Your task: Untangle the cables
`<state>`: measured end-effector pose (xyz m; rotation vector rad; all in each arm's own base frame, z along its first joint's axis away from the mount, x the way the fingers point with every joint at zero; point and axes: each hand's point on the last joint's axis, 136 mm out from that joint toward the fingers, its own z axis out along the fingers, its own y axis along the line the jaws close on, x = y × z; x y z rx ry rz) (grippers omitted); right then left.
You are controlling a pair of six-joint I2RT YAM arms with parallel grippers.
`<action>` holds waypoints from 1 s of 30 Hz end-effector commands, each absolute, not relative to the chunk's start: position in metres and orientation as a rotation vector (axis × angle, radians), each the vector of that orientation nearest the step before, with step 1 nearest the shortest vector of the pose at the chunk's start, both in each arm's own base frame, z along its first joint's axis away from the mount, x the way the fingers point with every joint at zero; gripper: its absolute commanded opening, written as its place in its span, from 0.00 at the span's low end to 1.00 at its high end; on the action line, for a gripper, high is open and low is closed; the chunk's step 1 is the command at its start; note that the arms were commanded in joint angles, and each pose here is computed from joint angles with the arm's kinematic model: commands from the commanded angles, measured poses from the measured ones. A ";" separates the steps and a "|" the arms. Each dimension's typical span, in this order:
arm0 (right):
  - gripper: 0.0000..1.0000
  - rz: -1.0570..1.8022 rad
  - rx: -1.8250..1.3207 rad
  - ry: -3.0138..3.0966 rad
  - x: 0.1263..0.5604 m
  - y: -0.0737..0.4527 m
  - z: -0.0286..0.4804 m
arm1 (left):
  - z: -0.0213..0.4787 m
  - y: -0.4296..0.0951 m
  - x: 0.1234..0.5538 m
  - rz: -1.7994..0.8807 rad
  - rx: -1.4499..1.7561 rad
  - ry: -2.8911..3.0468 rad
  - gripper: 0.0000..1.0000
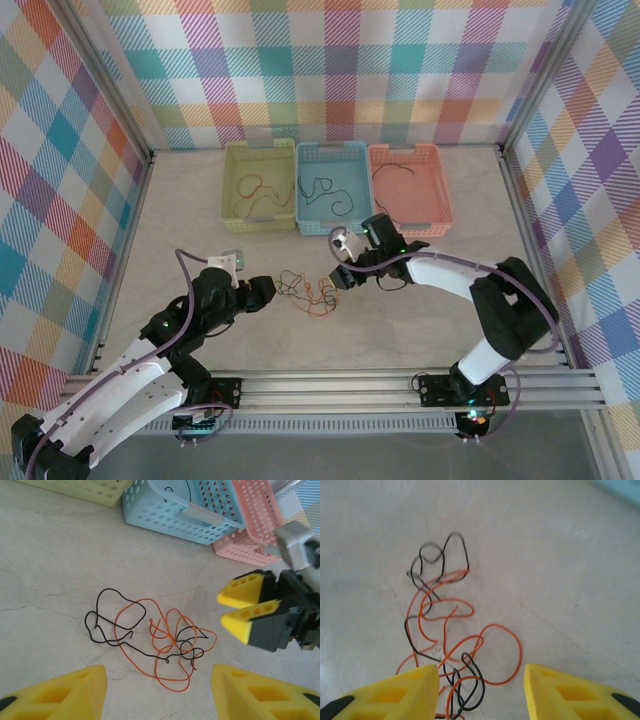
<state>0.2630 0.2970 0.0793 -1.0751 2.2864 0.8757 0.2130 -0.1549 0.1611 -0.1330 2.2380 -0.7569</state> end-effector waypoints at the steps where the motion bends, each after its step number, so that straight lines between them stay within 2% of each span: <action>1: 0.49 0.878 -1.247 2.298 0.246 0.301 0.064 | 0.160 -0.154 0.216 -0.733 -0.112 2.240 0.58; 6: 0.47 0.891 -1.295 2.316 0.239 0.307 0.054 | 0.161 -0.156 0.216 -0.740 -0.100 2.233 0.58; 16: 0.24 0.907 -1.279 2.240 0.241 0.310 0.068 | 0.155 -0.161 0.216 -0.754 -0.080 2.254 0.58; 23: 0.00 0.851 -1.216 2.164 0.250 0.308 0.085 | 0.149 -0.167 0.215 -0.790 -0.078 2.273 0.58; 30: 0.00 0.842 -1.105 1.928 0.249 0.301 0.134 | 0.159 -0.180 0.217 -0.882 -0.074 2.247 0.60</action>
